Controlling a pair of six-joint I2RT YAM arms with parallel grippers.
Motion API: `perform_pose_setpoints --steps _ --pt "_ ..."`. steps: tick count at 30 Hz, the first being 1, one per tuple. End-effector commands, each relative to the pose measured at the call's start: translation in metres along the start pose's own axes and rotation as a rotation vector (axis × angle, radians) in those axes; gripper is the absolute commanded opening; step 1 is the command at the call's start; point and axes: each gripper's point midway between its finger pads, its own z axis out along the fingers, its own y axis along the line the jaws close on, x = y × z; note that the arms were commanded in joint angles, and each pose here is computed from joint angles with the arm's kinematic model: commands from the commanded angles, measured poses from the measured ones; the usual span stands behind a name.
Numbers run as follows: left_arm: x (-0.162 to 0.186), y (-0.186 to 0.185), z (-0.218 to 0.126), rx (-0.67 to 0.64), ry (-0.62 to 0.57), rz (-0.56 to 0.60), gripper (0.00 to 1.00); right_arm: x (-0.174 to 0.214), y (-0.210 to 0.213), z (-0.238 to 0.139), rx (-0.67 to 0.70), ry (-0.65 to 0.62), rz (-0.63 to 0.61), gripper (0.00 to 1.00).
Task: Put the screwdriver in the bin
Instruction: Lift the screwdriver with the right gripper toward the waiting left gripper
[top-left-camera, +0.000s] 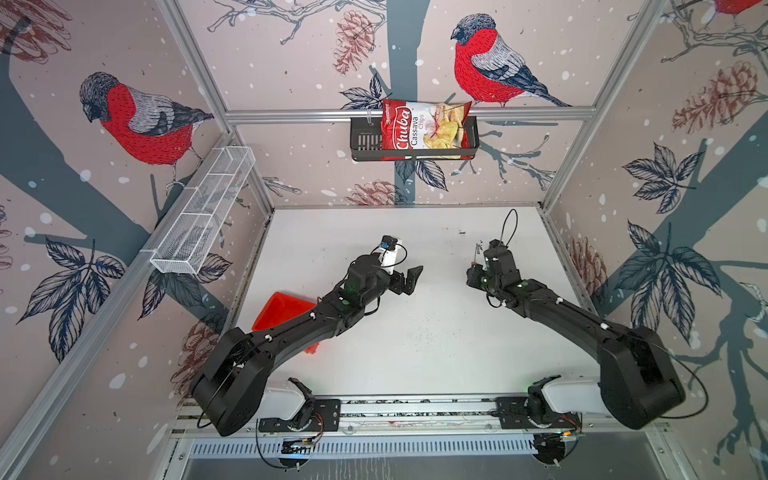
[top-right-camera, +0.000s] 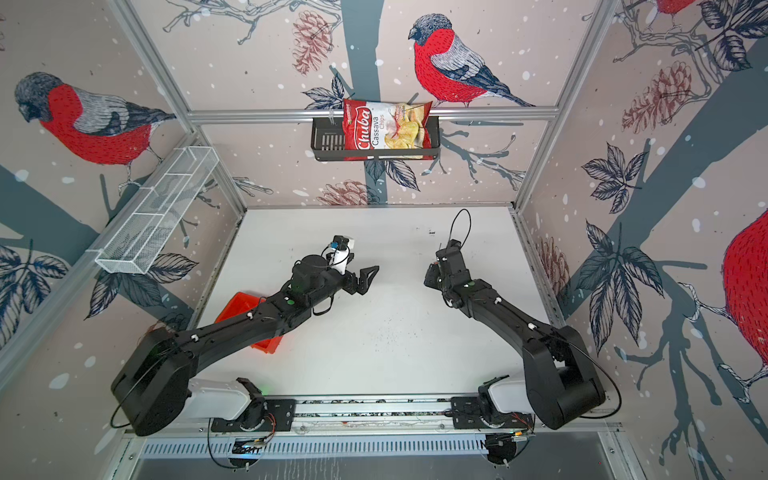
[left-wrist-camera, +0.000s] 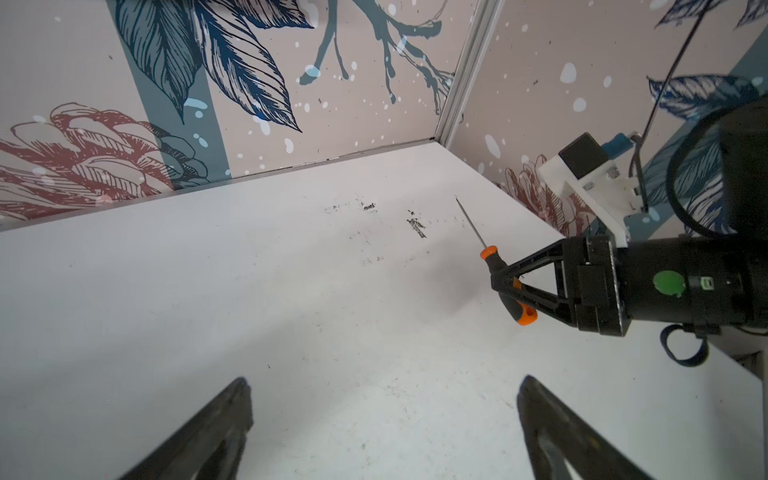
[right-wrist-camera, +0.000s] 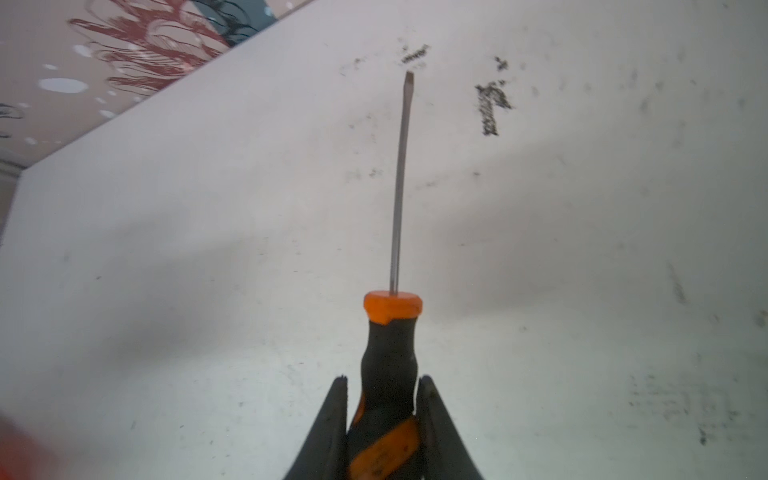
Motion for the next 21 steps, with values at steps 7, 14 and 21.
perform_pose_setpoints --steps 7,14,21 --pt "-0.035 0.010 -0.009 0.134 -0.100 -0.359 0.98 -0.025 0.082 -0.032 -0.385 -0.058 -0.263 0.02" --pt "-0.053 -0.003 -0.006 0.238 -0.091 -0.440 0.98 -0.029 0.124 -0.053 -0.586 -0.083 -0.347 0.01" --pt "-0.058 -0.030 0.000 0.411 -0.036 -0.456 0.94 -0.016 0.156 -0.068 -0.705 -0.092 -0.517 0.04"
